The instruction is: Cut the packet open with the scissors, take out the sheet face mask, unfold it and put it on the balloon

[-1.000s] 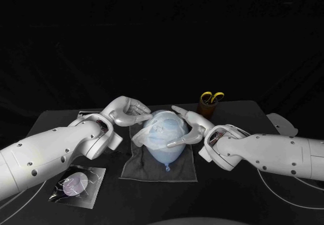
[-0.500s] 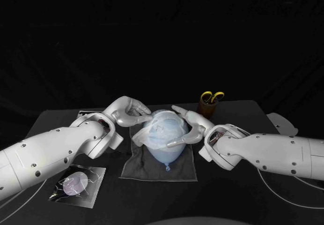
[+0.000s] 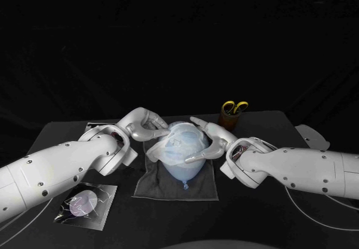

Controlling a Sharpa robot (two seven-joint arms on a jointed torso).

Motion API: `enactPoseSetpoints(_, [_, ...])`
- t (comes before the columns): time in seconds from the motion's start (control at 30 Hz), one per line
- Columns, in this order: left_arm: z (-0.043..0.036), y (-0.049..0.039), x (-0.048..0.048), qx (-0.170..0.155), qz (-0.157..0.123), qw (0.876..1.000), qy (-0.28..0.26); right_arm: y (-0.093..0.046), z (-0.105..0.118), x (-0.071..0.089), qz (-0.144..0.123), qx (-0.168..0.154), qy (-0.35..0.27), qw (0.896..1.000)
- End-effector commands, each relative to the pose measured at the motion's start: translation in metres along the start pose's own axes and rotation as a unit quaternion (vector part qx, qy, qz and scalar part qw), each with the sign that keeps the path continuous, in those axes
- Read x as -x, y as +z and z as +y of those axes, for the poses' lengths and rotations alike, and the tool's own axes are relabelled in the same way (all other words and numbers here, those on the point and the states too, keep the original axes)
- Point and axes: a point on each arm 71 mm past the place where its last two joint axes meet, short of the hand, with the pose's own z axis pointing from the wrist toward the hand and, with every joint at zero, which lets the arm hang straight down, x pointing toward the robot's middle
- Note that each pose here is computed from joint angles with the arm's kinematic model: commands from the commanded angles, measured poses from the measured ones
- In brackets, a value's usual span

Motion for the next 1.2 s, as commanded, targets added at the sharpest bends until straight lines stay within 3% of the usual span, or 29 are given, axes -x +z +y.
enactPoseSetpoints(0.03, [-0.003,0.0012,-0.004,0.001,0.017,1.0,0.01,-0.002,-0.003,-0.009,0.03,-0.01,-0.002,0.999])
enactPoseSetpoints(0.5, [-0.0079,0.0016,-0.0079,-0.008,0.019,0.999,0.027,-0.001,-0.003,-0.009,0.03,-0.011,-0.002,0.999])
enactPoseSetpoints(0.83, [-0.0117,0.0038,-0.0089,-0.018,0.006,0.998,0.067,-0.001,-0.002,-0.01,0.031,-0.01,-0.002,0.999])
enactPoseSetpoints(1.2, [-0.0156,0.006,-0.0087,-0.033,-0.01,0.997,0.072,-0.001,-0.002,-0.01,0.033,-0.01,-0.001,0.999])
